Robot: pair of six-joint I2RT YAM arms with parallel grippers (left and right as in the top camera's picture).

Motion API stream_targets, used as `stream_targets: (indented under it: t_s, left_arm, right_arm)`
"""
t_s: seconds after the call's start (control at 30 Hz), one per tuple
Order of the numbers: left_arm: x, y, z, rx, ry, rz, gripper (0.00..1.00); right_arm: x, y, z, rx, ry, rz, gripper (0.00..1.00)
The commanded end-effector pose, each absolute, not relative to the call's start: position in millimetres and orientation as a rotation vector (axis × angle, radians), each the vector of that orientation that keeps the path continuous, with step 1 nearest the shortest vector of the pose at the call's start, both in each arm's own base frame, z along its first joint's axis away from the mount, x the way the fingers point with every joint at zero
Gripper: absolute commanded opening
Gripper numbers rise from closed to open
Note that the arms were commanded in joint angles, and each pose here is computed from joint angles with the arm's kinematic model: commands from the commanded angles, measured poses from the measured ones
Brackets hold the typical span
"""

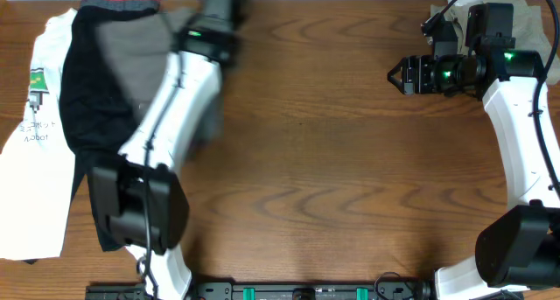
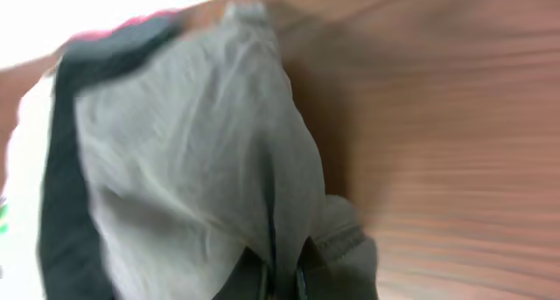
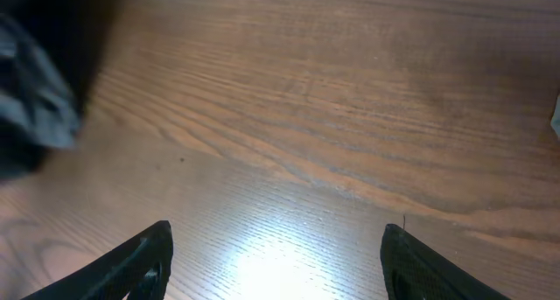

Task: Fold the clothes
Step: 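Carry the grey shorts to the table center and release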

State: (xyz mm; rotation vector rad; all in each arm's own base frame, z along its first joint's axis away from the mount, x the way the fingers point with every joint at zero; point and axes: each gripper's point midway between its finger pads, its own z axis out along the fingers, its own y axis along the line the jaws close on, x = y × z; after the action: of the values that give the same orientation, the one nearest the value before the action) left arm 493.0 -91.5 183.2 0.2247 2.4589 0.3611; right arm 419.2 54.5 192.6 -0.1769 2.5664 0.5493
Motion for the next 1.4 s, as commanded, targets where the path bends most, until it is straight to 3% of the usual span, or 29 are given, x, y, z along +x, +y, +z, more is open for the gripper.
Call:
stream_targets:
  t_s: [0.0,0.2,0.3,0.37,0.57,0.8,0.83,0.87,0.9,0.93,1.1,1.37]
  left_arm:
    - [478.7,-167.4,173.1,0.459,2.459,0.165,0.06]
    - [454.3,-229.7,108.1,0.673,2.541,0.152,0.06]
    - [444.7,-243.7,85.6,0.665,2.589,0.141,0.32]
    - [432.4,-259.4,73.9,0.706,2.627,0.062,0.39]
    - [396.1,-290.0,58.3,0.836,2.705,-0.113,0.41]
    - [354.6,-301.2,36.2,0.957,2.774,-0.129,0.37]
    - [352.5,-301.2,35.8,0.963,2.778,-0.122,0.44]
    - [351.5,-301.0,35.6,0.965,2.781,-0.121,0.61]
    - [351.5,-301.1,35.8,0.964,2.781,-0.121,0.86]
    - [352.4,-300.4,35.9,0.957,2.782,-0.121,0.98]
    - [367.2,-286.2,50.7,0.836,2.788,-0.136,0.98]
    - [418.1,-218.5,137.4,0.484,2.666,-0.188,0.98]
  right_arm:
    - [424.6,51.9,198.0,-0.193,2.545,0.525,0.74]
    - [428.3,37.0,199.3,-0.142,2.535,0.512,0.75]
    - [429.6,30.7,199.7,-0.124,2.53,0.504,0.75]
    - [431.6,27.4,200.8,-0.117,2.521,0.499,0.75]
    - [443.4,25.2,208.9,-0.079,2.468,0.503,0.76]
    - [457.4,23.9,219.5,-0.079,2.398,0.49,0.79]
    - [459.0,23.0,220.5,-0.078,2.392,0.483,0.8]
    - [461.0,22.1,221.8,-0.077,2.383,0.476,0.82]
    - [462.9,21.3,223.1,-0.072,2.375,0.471,0.83]
    - [465.6,19.7,225.1,-0.061,2.363,0.464,0.83]
    - [481.1,17.2,237.6,-0.05,2.285,0.451,0.85]
    - [519.6,21.1,213.2,0.024,2.242,0.495,0.85]
